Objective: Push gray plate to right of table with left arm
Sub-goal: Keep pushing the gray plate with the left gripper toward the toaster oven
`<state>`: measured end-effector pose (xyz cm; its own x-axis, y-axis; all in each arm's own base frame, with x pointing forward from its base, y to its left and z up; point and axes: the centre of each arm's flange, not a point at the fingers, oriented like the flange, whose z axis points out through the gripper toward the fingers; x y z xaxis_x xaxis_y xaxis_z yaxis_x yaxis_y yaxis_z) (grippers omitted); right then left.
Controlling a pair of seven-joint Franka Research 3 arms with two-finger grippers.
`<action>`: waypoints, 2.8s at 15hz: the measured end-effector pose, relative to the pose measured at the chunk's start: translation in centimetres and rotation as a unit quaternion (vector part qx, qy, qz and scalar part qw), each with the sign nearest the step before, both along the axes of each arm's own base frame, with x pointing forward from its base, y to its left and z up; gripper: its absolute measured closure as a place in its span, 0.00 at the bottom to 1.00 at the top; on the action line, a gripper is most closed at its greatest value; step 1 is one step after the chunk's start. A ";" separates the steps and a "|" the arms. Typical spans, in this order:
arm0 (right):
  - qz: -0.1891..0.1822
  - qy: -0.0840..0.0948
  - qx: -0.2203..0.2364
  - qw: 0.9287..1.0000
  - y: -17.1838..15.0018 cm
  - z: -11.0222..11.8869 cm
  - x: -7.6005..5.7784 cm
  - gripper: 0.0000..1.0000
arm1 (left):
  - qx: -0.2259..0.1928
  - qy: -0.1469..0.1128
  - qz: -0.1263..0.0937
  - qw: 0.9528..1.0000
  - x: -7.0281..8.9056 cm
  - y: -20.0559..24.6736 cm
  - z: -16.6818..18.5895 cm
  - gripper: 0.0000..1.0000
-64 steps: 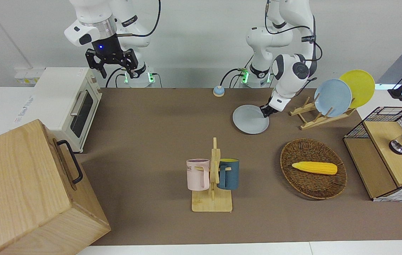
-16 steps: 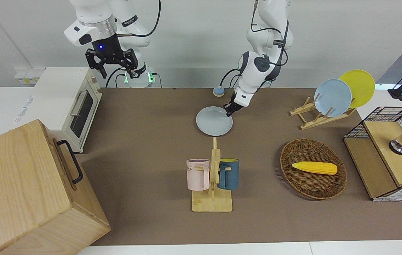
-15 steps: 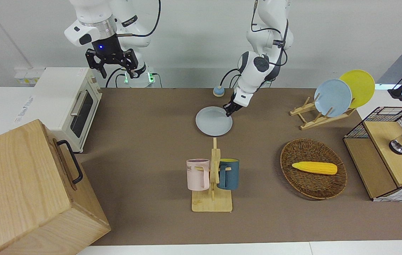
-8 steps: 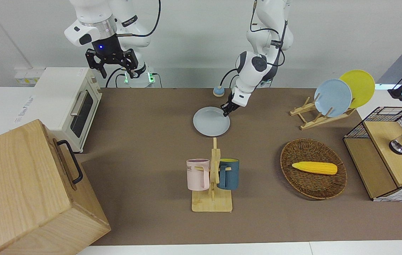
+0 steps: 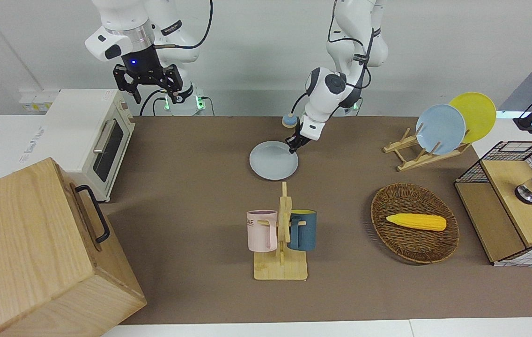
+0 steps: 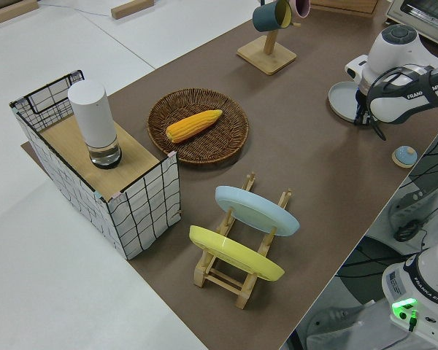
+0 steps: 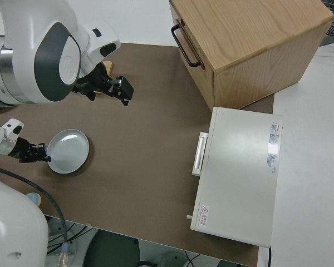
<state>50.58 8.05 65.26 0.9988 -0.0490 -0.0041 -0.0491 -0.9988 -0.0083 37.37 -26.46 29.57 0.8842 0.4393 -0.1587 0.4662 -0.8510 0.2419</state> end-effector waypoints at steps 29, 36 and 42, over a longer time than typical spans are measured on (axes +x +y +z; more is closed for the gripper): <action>0.000 0.000 0.000 1.000 0.0 0.0 0.0 0.00 | -0.017 -0.021 -0.111 0.993 0.1 -8.2 -0.1 0.97; 0.000 0.000 0.000 1.000 0.0 0.0 0.0 0.00 | -0.021 -0.023 -0.119 0.992 0.5 -9.7 -0.2 0.97; 0.000 0.000 0.000 1.000 0.0 0.0 0.0 0.00 | -0.028 -0.027 -0.129 0.991 1.0 -11.9 -0.2 0.97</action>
